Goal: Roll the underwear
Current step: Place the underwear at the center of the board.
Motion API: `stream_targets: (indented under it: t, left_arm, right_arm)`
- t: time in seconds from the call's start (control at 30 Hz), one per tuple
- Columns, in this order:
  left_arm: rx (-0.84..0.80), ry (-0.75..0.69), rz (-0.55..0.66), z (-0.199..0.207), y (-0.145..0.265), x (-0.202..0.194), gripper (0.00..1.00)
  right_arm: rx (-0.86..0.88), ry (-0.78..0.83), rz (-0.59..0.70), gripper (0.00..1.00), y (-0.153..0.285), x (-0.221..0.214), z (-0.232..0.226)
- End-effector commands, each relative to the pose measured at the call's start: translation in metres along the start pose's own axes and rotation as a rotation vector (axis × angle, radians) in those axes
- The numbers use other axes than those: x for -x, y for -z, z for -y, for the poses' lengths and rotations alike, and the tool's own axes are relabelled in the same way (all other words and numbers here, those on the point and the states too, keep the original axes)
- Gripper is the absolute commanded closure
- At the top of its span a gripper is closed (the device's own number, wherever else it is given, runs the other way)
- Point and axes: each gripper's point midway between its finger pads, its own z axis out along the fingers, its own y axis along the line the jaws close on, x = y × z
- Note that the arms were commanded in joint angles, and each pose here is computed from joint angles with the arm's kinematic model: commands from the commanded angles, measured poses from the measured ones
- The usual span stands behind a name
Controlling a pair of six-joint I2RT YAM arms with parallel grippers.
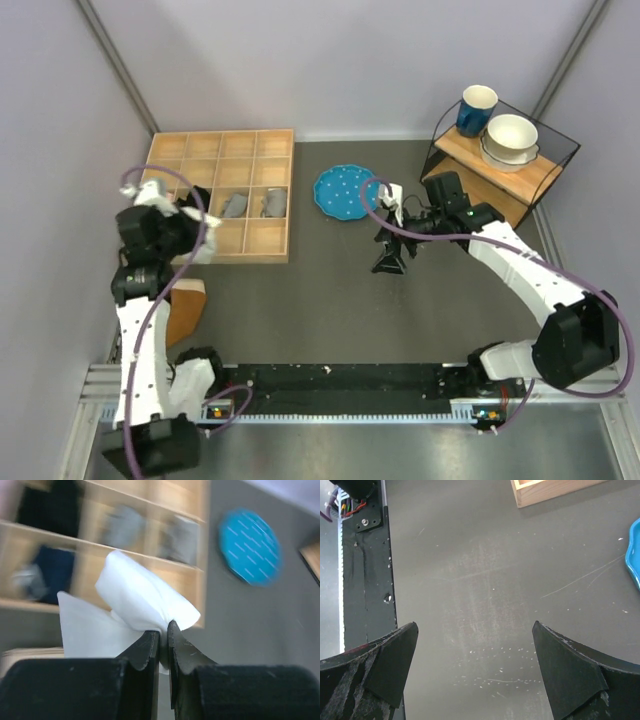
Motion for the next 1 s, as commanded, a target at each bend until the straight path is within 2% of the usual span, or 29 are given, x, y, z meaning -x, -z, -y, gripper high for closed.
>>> stream_targets:
  t: [0.0,0.07,0.1,0.2,0.3,0.37,0.43,0.47,0.5,0.57,0.6,0.63,0.67,0.7,0.8,0.87,0.97]
  left_arm:
    - [-0.501,-0.1,-0.221,0.13,0.022,-0.056,1.0]
    - [-0.634,-0.121,-0.236,0.168,0.033,-0.065,1.0]
    - [-0.736,-0.14,-0.293,0.196,0.048,-0.084,1.0]
    - [-0.904,-0.151,-0.373,0.246,0.073,-0.115,1.0]
    - [-1.013,-0.136,-0.459,0.278,0.086,-0.147,1.0]
    - [-1.033,-0.113,-0.513,0.282,0.083,-0.169,0.98]
    - [-1.023,-0.071,-0.582,0.275,0.067,-0.203,0.89]
    - [-1.008,-0.059,-0.605,0.27,0.06,-0.215,0.74]
    - [-0.947,-0.049,-0.674,0.254,0.047,-0.244,0.67]
    - [-0.893,-0.053,-0.684,0.242,0.032,-0.256,0.58]
    - [-0.866,-0.094,-0.659,0.235,0.024,-0.257,0.56]
    - [-0.743,-0.133,-0.647,0.215,0.012,-0.26,0.52]
    - [-0.727,-0.198,-0.549,0.212,0.008,-0.24,0.47]
    - [-0.677,-0.231,-0.516,0.207,0.007,-0.227,0.38]
    - [-0.564,-0.322,-0.363,0.184,0.008,-0.187,0.2]
    - [-0.573,-0.359,-0.31,0.177,0.017,-0.172,0.17]
    - [-0.602,-0.362,-0.328,0.17,0.028,-0.178,0.18]
  right_arm:
    - [0.021,0.116,0.05,0.01,0.011,0.012,-0.014]
    - [0.007,0.146,0.053,0.01,0.015,0.013,-0.015]
    - [0.001,0.149,0.053,0.01,0.017,0.012,-0.015]
    - [-0.029,0.153,0.054,0.01,0.022,0.01,-0.01]
    - [-0.054,0.148,0.043,0.01,0.025,0.007,-0.004]
    - [-0.061,0.147,0.034,0.01,0.025,0.003,-0.003]
    - [-0.062,0.15,0.029,0.01,0.024,0.002,-0.002]
    - [-0.06,0.157,0.026,0.01,0.023,-0.001,-0.002]
    - [-0.059,0.157,0.021,0.01,0.023,-0.003,-0.002]
    - [-0.049,0.162,0.004,0.01,0.019,-0.012,0.001]
    - [-0.043,0.169,-0.003,0.01,0.017,-0.016,0.001]
    - [-0.02,0.174,-0.011,0.02,0.014,-0.023,-0.002]
    - [0.01,0.216,-0.027,0.03,0.011,-0.031,-0.005]
    - [0.032,0.236,-0.036,0.04,0.008,-0.036,-0.009]
    - [0.113,0.329,-0.08,0.05,-0.007,-0.054,-0.026]
    - [0.157,0.401,-0.146,0.07,-0.022,-0.067,-0.037]
    - [0.127,0.433,-0.264,0.14,-0.042,-0.079,-0.028]
